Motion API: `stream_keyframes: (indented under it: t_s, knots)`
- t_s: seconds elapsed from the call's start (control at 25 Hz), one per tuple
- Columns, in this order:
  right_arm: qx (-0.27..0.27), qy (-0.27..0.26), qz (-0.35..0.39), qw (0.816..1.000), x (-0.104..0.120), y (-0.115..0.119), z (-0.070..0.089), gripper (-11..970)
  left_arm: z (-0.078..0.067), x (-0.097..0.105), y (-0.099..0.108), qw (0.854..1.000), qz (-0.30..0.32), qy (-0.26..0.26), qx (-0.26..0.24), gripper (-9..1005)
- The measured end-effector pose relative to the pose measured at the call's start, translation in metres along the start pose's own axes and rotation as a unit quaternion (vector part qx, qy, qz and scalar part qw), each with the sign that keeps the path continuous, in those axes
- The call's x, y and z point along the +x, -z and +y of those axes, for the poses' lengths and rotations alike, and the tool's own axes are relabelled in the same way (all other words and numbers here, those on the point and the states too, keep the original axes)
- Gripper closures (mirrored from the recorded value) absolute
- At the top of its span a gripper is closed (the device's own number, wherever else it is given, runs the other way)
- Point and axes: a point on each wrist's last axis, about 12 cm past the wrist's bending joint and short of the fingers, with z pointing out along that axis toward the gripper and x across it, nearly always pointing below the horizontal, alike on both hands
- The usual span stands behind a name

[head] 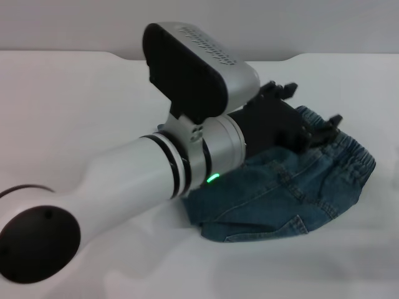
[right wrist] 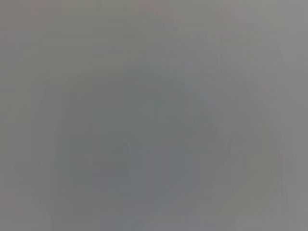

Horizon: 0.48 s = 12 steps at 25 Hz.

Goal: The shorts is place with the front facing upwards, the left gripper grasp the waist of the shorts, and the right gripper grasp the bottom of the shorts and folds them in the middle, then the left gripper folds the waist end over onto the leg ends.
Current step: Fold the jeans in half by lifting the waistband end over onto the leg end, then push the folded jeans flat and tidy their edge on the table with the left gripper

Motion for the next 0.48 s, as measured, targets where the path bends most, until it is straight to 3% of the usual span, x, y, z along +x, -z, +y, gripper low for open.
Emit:
stream_keyframes:
  t_s: [0.12, 0.16, 0.24, 0.32, 0.48]
  knots:
    - [-0.005, 0.001, -0.017, 1.0, -0.003, 0.008, 0.001, 958, 0.002, 0.0, 0.002, 1.0, -0.009, -0.001, -0.008, 170]
    - [-0.009, 0.002, -0.023, 1.0, -0.004, 0.012, 0.002, 958, 0.011, 0.004, 0.016, 0.997, -0.048, -0.006, -0.055, 150]
    - [-0.022, 0.006, -0.033, 0.999, -0.005, 0.017, 0.006, 959, 0.012, 0.004, 0.017, 0.997, -0.053, -0.008, -0.061, 150]
    - [-0.034, 0.008, -0.042, 0.998, -0.007, 0.02, 0.009, 959, 0.02, 0.01, 0.03, 0.991, -0.077, -0.016, -0.107, 151]
    - [-0.046, 0.01, -0.054, 0.997, -0.009, 0.02, 0.011, 959, 0.026, 0.015, 0.034, 0.989, -0.081, -0.01, -0.126, 152]
